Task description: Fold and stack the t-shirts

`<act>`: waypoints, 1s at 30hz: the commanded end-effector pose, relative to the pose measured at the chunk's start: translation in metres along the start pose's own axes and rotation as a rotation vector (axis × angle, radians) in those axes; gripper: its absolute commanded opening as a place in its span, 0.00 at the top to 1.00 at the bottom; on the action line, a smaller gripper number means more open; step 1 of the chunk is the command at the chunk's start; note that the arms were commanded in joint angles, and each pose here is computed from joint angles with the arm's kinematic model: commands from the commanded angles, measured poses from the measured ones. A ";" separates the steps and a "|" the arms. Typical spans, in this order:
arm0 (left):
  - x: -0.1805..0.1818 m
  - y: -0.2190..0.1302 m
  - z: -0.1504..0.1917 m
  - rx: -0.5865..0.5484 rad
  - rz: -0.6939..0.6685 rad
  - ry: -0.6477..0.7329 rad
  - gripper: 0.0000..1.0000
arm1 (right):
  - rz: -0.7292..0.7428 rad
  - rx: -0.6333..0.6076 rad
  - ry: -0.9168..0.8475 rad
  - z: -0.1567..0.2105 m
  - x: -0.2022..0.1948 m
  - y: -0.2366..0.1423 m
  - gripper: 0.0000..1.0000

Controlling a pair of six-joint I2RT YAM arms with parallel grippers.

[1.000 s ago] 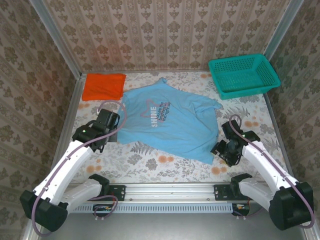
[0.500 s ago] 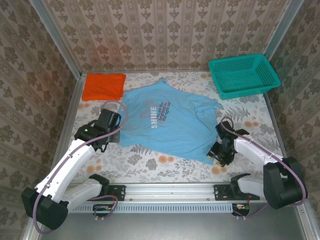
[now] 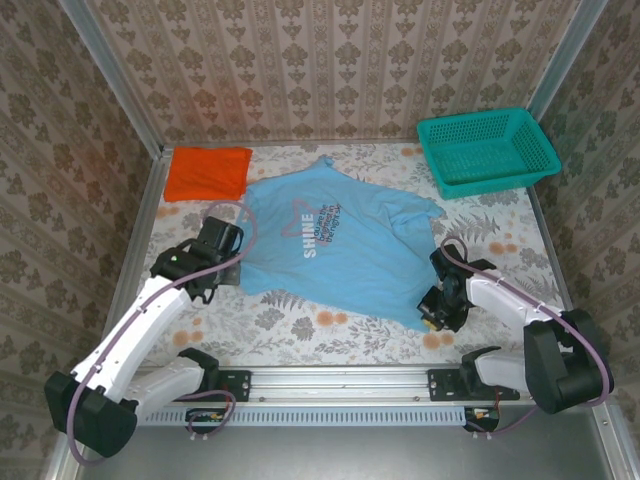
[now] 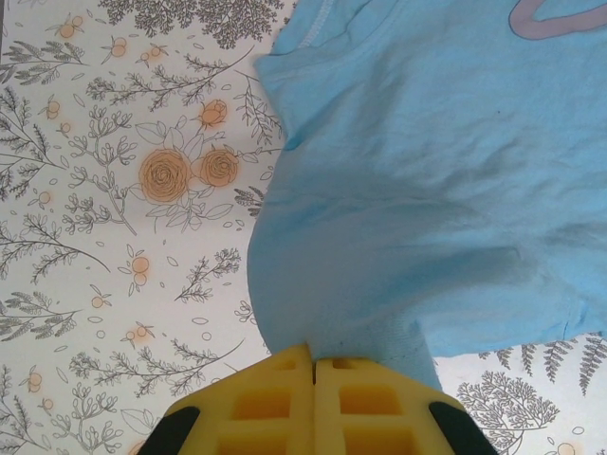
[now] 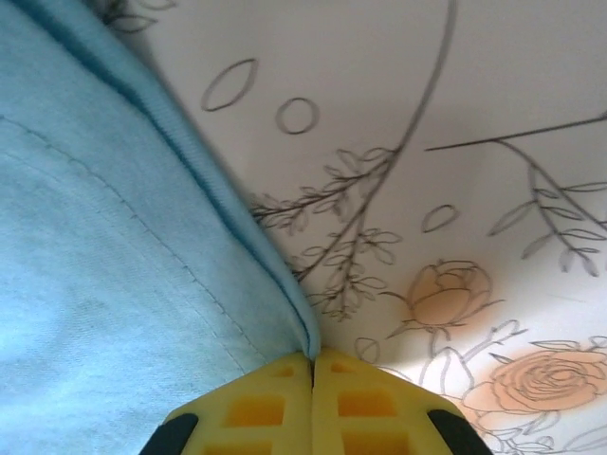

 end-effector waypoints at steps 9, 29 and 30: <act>-0.033 -0.013 -0.026 0.057 0.196 0.011 1.00 | -0.196 -0.099 -0.074 -0.022 0.049 -0.055 1.00; -0.052 -0.083 -0.319 -0.366 0.570 -0.147 1.00 | -0.578 -0.567 -0.222 -0.183 0.207 -0.317 1.00; -0.047 -0.115 -0.333 -0.475 0.568 -0.121 1.00 | -0.606 -0.633 -0.258 -0.177 0.211 -0.354 1.00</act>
Point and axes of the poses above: each hand's point on the last joint's axis, 136 mm out from that joint toward the fingers, its own y axis out along the fingers, its own x axis along the line the jaws close on, z = x × y, the point moved 3 cm from there along -y, back along the fingers, and after that the axes turned 2 degrees about -y, right-handed, at the moved point
